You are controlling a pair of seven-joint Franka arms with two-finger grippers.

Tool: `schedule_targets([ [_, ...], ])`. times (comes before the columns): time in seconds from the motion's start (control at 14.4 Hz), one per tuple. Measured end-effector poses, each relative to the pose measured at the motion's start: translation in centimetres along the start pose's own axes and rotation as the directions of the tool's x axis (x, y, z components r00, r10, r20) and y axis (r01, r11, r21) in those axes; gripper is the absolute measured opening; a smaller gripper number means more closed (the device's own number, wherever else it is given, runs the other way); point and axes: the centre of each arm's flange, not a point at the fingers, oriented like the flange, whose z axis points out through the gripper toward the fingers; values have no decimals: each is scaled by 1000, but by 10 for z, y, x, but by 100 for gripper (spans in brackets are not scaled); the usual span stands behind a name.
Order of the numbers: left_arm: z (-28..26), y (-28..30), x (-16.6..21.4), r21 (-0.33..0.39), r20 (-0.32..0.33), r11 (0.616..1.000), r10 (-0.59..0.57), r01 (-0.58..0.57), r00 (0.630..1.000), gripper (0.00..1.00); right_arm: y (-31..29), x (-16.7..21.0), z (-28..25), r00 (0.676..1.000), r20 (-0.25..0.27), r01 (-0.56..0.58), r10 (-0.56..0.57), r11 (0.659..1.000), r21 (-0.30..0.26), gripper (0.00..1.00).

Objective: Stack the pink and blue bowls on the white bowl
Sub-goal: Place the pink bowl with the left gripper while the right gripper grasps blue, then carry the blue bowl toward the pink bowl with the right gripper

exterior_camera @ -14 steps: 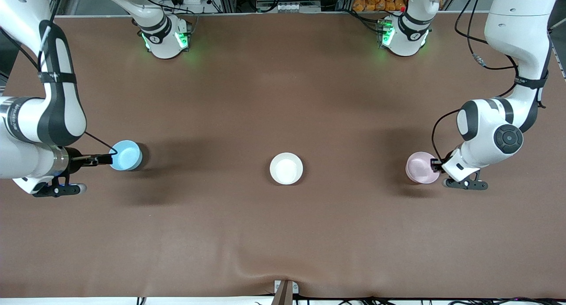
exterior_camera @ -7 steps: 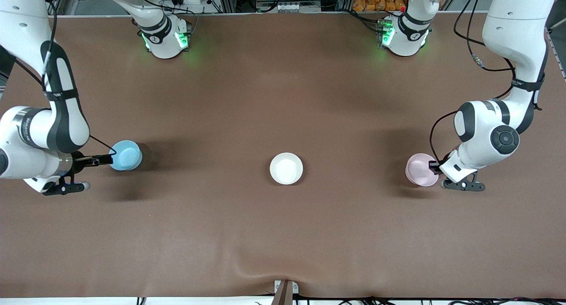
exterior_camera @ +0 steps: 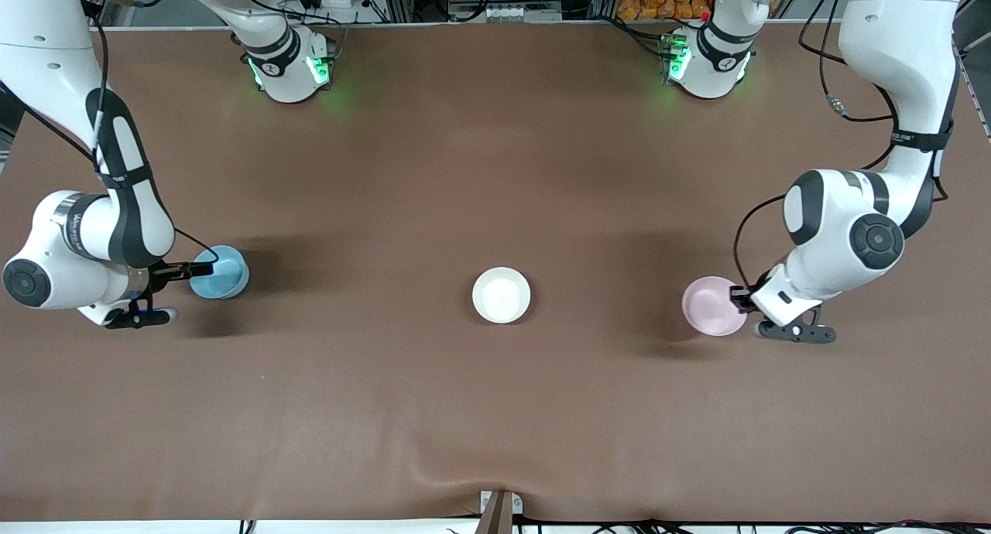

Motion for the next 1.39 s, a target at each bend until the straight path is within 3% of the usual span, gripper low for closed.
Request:
schedule_targets([
  [0.35,-37,118,6,-35,-4,989,-144,144,990,3,9,2,19,1000,14,-12,12,1000,6,100],
  [0.49,-39,166,-1,-44,-8,983,-177,176,984,3,10,4,23,1000,8,-14,14,1000,4,95],
  [0.84,-30,280,-23,-73,1,970,-231,231,973,3,11,7,25,1000,-4,-14,14,1000,0,45],
  [0.91,-24,297,-26,-80,9,970,-232,232,973,3,11,7,25,1000,-4,-14,14,1000,0,31],
  [1.11,5,339,-30,-96,27,971,-215,217,976,3,11,8,19,1000,-13,-15,15,1000,1,3],
  [1.39,26,349,-27,-102,29,972,-211,213,977,3,11,18,-8,997,-71,-19,19,1000,0,3],
])
